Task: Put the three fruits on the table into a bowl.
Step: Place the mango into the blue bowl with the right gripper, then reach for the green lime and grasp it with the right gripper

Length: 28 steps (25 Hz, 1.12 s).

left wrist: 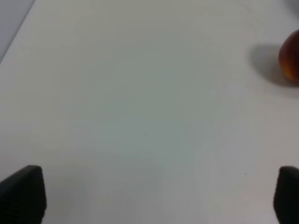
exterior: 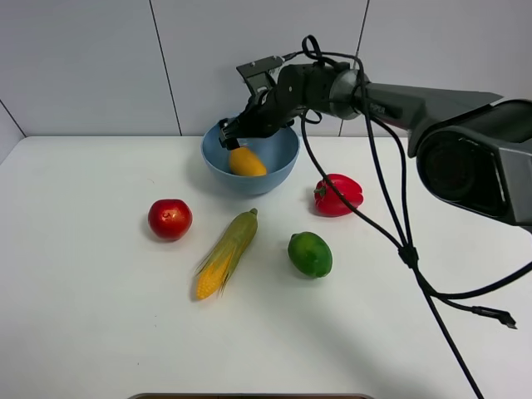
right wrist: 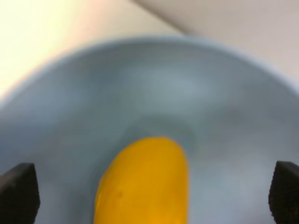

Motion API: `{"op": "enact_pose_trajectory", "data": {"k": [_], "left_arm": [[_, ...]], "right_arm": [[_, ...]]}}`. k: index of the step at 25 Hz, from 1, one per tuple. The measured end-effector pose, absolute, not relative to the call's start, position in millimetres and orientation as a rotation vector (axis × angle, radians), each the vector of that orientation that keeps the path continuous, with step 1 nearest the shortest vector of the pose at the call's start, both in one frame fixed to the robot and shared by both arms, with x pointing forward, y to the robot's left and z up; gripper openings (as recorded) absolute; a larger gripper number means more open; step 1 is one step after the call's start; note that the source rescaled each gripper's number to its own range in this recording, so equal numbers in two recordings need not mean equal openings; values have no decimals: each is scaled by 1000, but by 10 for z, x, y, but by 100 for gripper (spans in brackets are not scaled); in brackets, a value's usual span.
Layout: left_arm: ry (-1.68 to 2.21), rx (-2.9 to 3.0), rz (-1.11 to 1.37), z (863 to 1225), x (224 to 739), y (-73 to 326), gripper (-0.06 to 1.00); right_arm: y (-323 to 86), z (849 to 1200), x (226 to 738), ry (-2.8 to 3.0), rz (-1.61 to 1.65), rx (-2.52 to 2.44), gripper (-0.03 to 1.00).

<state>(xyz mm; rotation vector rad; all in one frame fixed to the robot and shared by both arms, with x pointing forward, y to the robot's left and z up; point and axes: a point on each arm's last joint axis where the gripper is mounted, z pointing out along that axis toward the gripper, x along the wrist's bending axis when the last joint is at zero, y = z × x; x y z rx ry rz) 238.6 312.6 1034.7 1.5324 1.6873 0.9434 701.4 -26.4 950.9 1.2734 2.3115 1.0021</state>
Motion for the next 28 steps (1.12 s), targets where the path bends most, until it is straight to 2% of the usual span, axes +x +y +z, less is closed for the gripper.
{"op": "enact_pose_trajectory", "data": {"k": [6, 17, 28], "left_arm": [[1687, 1532, 943, 10347, 2386, 3126, 100], [1687, 1532, 943, 10347, 2386, 3126, 100], [1687, 1532, 943, 10347, 2386, 3126, 100]], "right_arm": [[-349, 9961, 6888, 2326, 964, 1255, 98], [-665, 11044, 6388, 2315, 910, 1335, 98], [-922, 11826, 5746, 2327, 912, 1367, 98]]}}
